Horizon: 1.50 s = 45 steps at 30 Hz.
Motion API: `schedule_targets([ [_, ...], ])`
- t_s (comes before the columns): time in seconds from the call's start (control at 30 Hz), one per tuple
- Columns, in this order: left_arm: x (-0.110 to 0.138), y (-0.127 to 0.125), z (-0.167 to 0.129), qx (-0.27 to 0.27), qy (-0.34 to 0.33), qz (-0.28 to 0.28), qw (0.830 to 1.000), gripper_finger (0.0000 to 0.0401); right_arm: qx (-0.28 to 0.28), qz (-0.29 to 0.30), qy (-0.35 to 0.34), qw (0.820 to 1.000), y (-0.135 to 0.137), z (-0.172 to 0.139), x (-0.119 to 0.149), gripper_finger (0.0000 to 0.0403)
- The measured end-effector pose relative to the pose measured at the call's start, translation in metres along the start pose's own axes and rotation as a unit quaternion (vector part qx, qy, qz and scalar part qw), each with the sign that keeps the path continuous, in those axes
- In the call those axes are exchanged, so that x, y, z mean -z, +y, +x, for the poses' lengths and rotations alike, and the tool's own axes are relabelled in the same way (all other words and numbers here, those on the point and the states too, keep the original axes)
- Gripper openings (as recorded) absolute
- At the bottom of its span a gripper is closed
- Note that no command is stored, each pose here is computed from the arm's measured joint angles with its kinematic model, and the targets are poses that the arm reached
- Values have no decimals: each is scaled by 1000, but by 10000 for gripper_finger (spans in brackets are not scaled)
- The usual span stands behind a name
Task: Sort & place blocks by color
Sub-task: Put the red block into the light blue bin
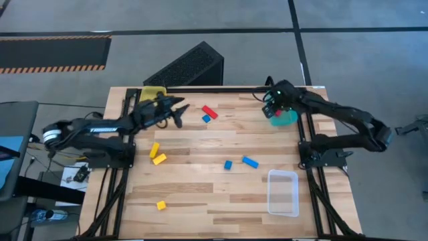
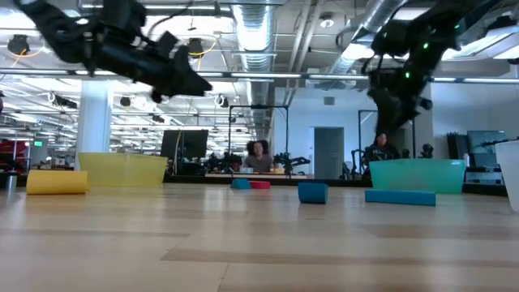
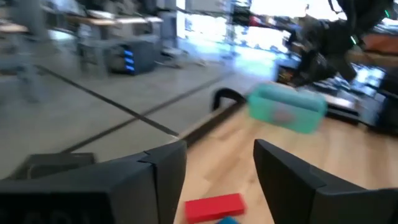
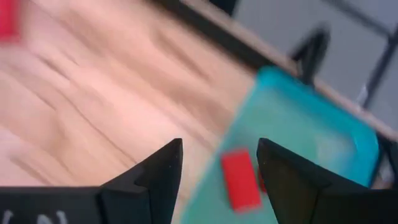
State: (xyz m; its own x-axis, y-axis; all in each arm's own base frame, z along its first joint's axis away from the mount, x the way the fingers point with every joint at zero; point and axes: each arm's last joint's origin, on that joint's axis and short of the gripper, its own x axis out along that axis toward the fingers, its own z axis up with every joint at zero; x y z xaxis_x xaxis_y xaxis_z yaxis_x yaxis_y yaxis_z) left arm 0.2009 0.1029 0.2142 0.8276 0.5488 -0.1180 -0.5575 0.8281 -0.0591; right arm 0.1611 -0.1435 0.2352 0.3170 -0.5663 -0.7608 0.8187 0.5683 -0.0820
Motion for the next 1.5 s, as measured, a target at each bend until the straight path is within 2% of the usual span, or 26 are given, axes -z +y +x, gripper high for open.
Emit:
schedule_targets([
  [0.1,-5,-4,29,18,19,9,1000,187,-37,5,-79,996,12,-13,0,224],
  [0.27,-3,-11,82,37,96,96,990,188,-106,15,-184,977,29,-25,3,219],
  [0.43,1,-6,123,67,224,190,954,188,-140,8,-190,972,32,-37,7,212],
  [0.57,0,7,144,92,299,214,926,187,-145,-1,-201,969,31,-44,8,207],
  [0.7,1,23,153,122,344,233,901,187,-142,-12,-194,971,31,-43,10,203],
  [0.93,4,35,169,178,329,307,875,187,-138,-23,-190,972,32,-41,10,198],
  [1.07,17,37,181,196,340,309,866,187,-137,-24,-187,973,32,-40,11,199],
  [1.23,30,39,190,202,386,333,836,187,-139,-26,-181,973,32,-40,12,196],
  [1.5,33,42,194,217,413,335,818,187,-143,-30,-171,974,31,-39,13,194],
])
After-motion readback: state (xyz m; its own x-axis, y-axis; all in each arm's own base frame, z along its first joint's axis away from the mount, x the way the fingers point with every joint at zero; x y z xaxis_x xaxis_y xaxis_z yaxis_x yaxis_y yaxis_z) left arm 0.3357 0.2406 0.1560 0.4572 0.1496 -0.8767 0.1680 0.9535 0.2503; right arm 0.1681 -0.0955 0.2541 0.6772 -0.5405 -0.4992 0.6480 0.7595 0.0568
